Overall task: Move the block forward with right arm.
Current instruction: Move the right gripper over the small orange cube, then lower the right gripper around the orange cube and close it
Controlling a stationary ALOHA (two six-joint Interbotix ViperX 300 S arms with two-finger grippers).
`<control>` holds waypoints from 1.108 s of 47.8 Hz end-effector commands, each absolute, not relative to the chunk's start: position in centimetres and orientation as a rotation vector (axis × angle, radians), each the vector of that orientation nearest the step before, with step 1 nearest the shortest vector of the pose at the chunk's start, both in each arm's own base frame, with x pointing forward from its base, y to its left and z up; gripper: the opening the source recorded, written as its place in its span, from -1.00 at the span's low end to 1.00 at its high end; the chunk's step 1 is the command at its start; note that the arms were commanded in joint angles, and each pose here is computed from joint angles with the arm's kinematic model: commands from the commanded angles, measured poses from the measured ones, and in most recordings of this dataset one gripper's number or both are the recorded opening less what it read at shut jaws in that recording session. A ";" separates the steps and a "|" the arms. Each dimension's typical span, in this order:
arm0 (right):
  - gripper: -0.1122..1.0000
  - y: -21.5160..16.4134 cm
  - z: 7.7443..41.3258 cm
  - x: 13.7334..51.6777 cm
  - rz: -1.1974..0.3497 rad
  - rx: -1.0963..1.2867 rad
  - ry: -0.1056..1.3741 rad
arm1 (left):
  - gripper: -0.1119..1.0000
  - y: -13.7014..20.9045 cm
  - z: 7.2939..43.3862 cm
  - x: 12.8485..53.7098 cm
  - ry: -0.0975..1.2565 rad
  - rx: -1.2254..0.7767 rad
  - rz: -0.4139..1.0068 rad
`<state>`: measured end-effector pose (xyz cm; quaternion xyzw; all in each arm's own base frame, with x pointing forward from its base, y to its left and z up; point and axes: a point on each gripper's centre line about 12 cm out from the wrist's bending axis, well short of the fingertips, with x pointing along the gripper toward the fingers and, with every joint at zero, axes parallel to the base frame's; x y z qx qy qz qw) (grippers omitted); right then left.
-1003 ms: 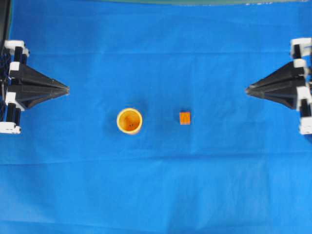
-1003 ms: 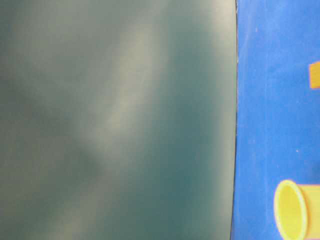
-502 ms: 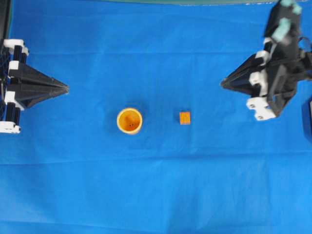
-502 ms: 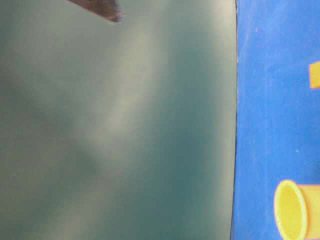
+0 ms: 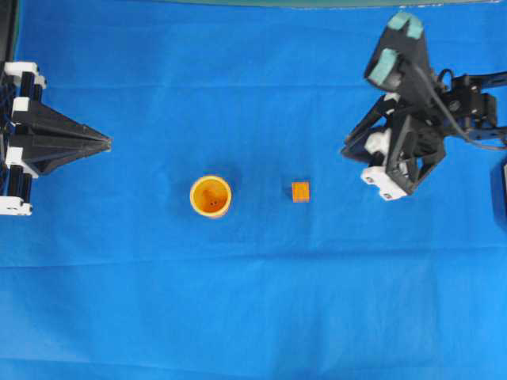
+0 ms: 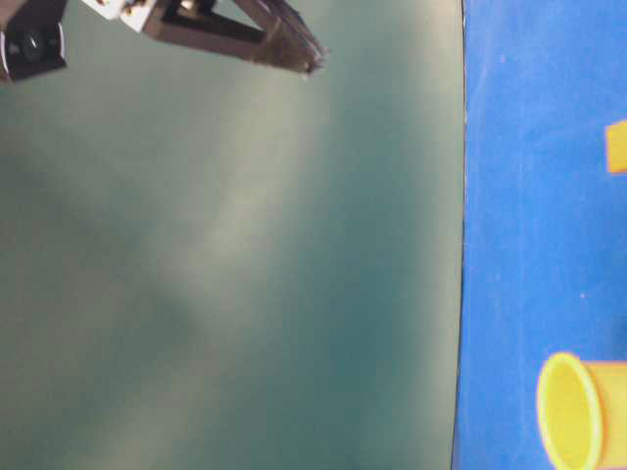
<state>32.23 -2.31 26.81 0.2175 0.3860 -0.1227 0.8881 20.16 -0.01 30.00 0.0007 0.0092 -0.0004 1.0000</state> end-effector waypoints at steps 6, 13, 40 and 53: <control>0.28 -1.5 26.2 33.9 -0.219 0.393 0.852 | -0.79 0.0 31.3 20.4 -0.014 0.001 0.001; 0.29 -0.4 24.1 35.3 -0.181 0.327 0.935 | -0.79 0.0 31.4 20.4 -0.018 0.001 0.001; 0.35 0.4 17.2 39.9 -0.018 0.025 1.149 | -0.79 0.0 32.0 20.4 -0.032 0.003 0.000; 0.35 0.4 15.0 40.2 0.034 -0.053 1.199 | -0.79 0.0 32.3 20.4 -0.041 0.003 0.000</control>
